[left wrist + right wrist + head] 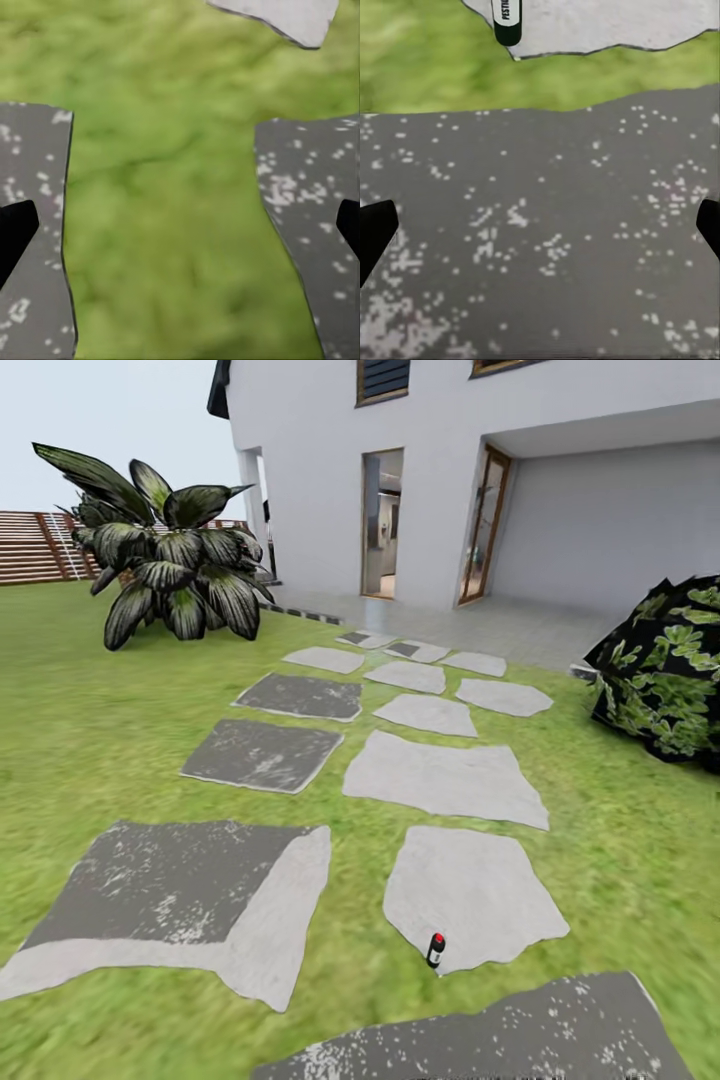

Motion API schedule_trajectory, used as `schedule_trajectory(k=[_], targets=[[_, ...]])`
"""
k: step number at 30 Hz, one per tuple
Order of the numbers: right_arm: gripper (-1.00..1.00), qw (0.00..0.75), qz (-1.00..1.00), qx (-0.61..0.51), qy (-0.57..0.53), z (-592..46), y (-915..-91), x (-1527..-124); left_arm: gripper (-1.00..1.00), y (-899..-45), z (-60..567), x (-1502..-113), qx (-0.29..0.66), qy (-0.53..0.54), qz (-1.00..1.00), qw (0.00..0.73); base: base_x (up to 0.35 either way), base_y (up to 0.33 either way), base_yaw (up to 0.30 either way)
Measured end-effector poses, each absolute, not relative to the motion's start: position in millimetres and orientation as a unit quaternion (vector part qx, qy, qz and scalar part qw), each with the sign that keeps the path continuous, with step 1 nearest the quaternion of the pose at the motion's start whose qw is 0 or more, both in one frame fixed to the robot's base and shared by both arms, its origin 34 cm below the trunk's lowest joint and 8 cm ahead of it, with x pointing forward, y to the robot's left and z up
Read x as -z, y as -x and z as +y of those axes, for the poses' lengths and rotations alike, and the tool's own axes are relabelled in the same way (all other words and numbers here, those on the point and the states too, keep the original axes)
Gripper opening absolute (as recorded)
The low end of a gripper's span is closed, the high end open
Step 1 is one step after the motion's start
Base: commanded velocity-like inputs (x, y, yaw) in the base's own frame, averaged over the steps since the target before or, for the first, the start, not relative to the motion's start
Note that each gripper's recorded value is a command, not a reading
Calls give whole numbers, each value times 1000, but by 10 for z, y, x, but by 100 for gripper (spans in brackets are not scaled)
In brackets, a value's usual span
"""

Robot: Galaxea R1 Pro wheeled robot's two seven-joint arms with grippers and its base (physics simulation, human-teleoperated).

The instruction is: In the garden, pick up the pesticide atomizer on the floor and spray pesticide onto both trees until each tree trunk is fully covered.

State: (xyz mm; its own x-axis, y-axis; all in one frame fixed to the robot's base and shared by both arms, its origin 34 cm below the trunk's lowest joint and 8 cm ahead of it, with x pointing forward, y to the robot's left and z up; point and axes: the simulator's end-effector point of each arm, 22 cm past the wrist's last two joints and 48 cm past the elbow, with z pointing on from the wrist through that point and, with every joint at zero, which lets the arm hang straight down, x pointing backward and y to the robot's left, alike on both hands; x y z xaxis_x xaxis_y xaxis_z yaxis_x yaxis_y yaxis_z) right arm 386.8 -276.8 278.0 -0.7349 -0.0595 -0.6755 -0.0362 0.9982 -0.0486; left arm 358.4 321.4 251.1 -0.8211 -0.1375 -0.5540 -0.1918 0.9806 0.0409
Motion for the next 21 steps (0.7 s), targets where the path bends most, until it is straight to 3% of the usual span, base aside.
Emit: schedule_trajectory(k=[8,21], targets=[[100,363,931,16,26,-2769,-3867,-2779,100,-3583,3216,-2510,-48,87,953,286,1,201,-272],[100,363,931,16,26,-2769,-3867,-2780,100,-3583,3212,-2510,-47,86,953,286,0,17,-272]])
